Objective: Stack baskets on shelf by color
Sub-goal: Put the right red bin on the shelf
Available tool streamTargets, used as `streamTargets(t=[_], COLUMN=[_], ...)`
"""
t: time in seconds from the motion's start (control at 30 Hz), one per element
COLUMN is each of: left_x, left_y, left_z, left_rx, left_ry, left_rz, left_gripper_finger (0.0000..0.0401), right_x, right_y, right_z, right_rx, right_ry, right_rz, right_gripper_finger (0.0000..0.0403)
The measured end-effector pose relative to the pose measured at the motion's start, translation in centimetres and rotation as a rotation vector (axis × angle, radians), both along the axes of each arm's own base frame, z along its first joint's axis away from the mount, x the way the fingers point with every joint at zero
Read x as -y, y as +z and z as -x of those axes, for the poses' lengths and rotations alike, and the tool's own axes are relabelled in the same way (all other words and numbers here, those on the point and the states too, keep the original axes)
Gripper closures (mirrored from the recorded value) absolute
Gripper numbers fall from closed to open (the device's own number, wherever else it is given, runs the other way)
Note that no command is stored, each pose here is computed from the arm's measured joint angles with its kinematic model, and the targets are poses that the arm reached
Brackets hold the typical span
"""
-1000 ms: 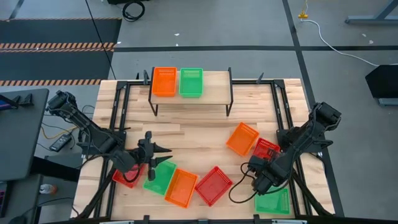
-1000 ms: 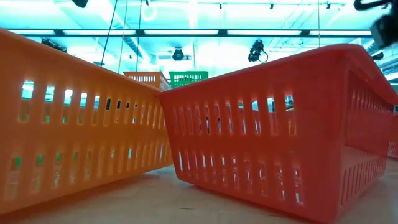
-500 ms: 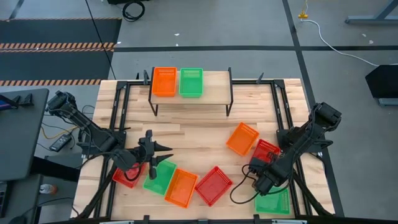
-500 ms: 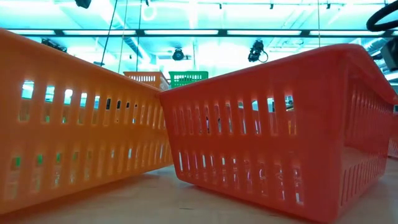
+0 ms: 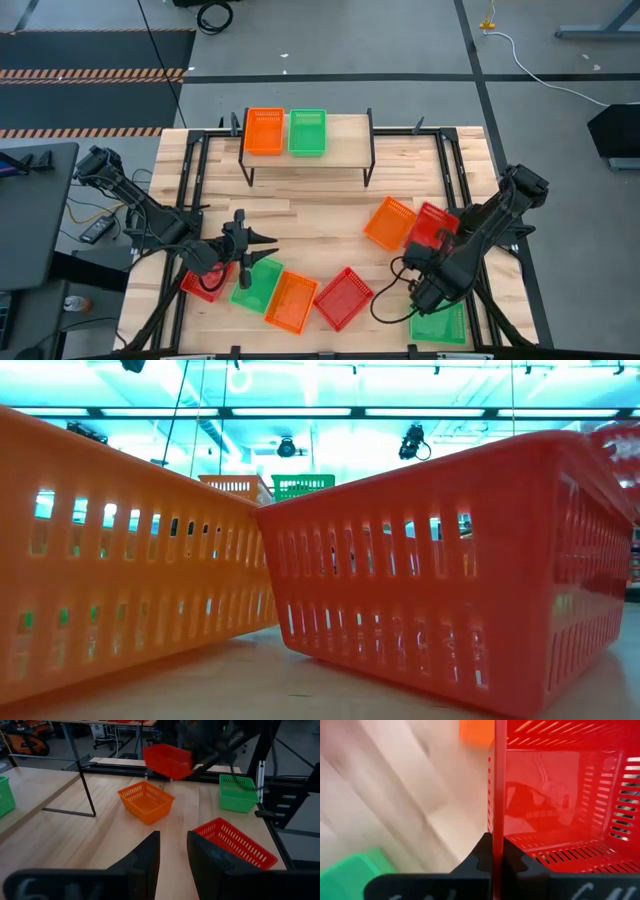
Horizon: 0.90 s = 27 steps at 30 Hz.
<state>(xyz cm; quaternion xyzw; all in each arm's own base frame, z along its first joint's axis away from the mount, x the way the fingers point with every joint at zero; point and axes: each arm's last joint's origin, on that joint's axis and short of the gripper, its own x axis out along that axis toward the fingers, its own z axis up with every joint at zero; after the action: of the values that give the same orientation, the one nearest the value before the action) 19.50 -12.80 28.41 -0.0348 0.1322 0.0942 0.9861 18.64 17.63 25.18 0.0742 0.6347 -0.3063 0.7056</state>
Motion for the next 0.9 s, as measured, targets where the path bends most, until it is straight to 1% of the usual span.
streamTargets(t=[0.1, 0.2, 0.43, 0.6, 0.7, 0.8, 0.9], left_x=[0.0, 0.0, 0.2, 0.3, 0.1, 0.0, 0.0], left_y=[0.0, 0.2, 1.3, 2.4, 2.5, 2.5, 2.5], left_z=[-0.1, -0.1, -0.4, -0.6, -0.7, -0.8, -0.8], left_rx=[0.0, 0.014, 0.091, 0.172, 0.182, 0.182, 0.182], left_ry=[-0.004, -0.01, -0.047, -0.057, -0.047, -0.039, -0.037], left_rz=[-0.021, -0.036, -0.11, -0.142, -0.136, -0.122, -0.1], left_gripper_finger=[0.0296, 0.0296, 0.0296, 0.0296, 0.0296, 0.0296, 0.0296], right_x=[0.8, 1.9, 6.0, 9.7, 12.3, 15.2, 18.5], right_y=[2.5, 4.1, 6.7, 8.8, 10.1, 10.9, 11.0], right_z=[-1.1, -2.6, -5.9, -8.5, -9.9, -11.0, -11.4], right_rx=[0.071, 0.117, 0.069, 0.093, 0.126, 0.154, 0.152], right_ry=[0.077, 0.164, 0.316, 0.42, 0.48, 0.52, 0.544], right_rz=[0.086, 0.137, 0.184, 0.191, 0.195, 0.165, 0.125], right_gripper_finger=[0.0397, 0.0397, 0.0397, 0.0397, 0.0396, 0.0396, 0.0395])
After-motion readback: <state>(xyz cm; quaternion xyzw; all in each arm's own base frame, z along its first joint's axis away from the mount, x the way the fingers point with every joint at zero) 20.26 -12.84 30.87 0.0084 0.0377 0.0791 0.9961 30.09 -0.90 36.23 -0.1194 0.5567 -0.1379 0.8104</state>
